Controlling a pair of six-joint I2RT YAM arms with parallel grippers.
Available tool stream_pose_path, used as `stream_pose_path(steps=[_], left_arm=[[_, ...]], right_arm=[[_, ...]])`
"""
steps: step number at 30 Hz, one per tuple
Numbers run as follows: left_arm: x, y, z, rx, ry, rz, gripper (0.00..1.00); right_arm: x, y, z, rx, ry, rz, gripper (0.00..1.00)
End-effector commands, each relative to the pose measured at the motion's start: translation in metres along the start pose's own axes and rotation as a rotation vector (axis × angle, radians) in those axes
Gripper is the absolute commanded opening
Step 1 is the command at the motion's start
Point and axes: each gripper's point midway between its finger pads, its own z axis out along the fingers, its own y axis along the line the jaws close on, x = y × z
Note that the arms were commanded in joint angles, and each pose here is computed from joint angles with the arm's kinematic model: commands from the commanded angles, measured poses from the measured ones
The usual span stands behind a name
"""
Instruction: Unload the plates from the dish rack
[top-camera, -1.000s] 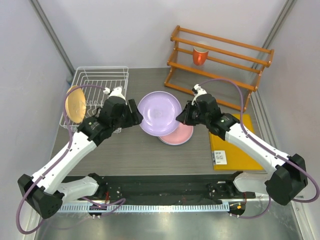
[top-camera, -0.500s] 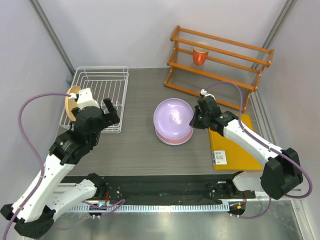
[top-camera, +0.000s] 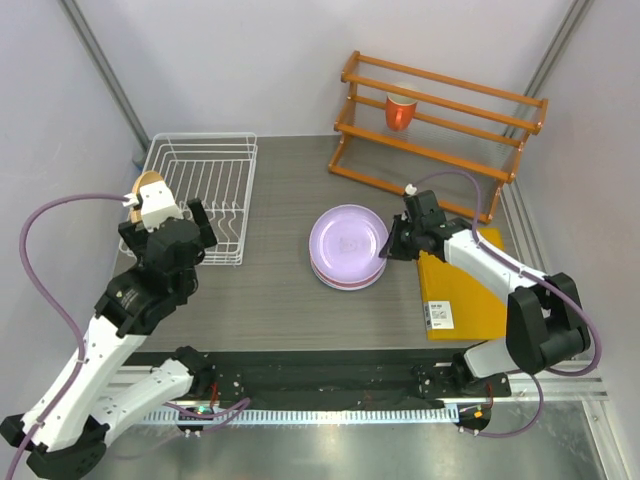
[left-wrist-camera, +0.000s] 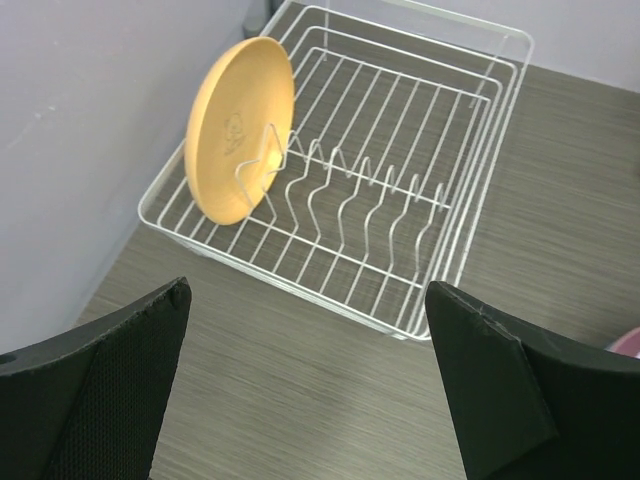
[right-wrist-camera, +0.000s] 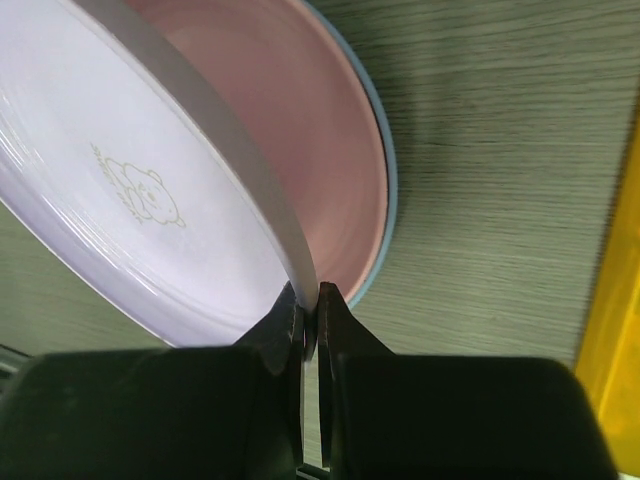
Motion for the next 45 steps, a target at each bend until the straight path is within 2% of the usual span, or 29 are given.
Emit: stream_pose_path(steps=[1,2,4,5,8,13,18,24,32,36,41,45], left_arm=[[-0.005,0.010,0.008,-0.105,-0.034,0.057,0.99],[-0.006,0.009,0.009,-0.105,-0.038,0.060,1.00],[-0.006,0.007,0.011,-0.110,-0.040,0.062,1.00],[-0.005,0.007,0.013,-0.115,-0.040,0.063,0.99],[-0.003,0.007,0.020,-0.121,-0.036,0.070,0.99],[-0.001,0.012,0.040,-0.137,-0.009,0.089,0.99],[-0.001,0.043,0.077,-0.244,0.047,0.080,0.99],[-0.006,0.069,0.118,-0.369,0.087,0.119,0.99],[0.014,0.091,0.173,-0.438,0.145,0.127,0.98],[0.021,0.100,0.185,-0.467,0.152,0.158,0.85],[0.026,0.109,0.203,-0.496,0.158,0.146,0.85],[0.039,0.111,0.217,-0.522,0.190,0.146,0.80]], right_arm=[[-0.004,0.019,0.002,-0.107,-0.002,-0.005,0.11],[-0.001,0.018,0.003,-0.103,0.007,-0.003,0.20],[0.000,0.018,0.004,-0.111,0.012,-0.002,0.28],[0.001,0.018,0.005,-0.110,0.015,-0.005,0.37],[0.002,0.015,0.007,-0.104,0.017,-0.009,0.53],[-0.003,0.007,-0.006,-0.054,-0.018,-0.046,0.64],[-0.021,-0.012,-0.041,0.074,-0.132,-0.082,0.70],[-0.027,-0.007,-0.067,0.055,-0.198,-0.090,0.73],[-0.023,-0.018,-0.061,0.099,-0.190,-0.093,0.73],[-0.018,-0.023,-0.053,0.113,-0.167,-0.096,0.73],[-0.015,-0.024,-0.041,0.109,-0.142,-0.095,0.73],[-0.015,-0.025,-0.034,0.113,-0.133,-0.096,0.73]])
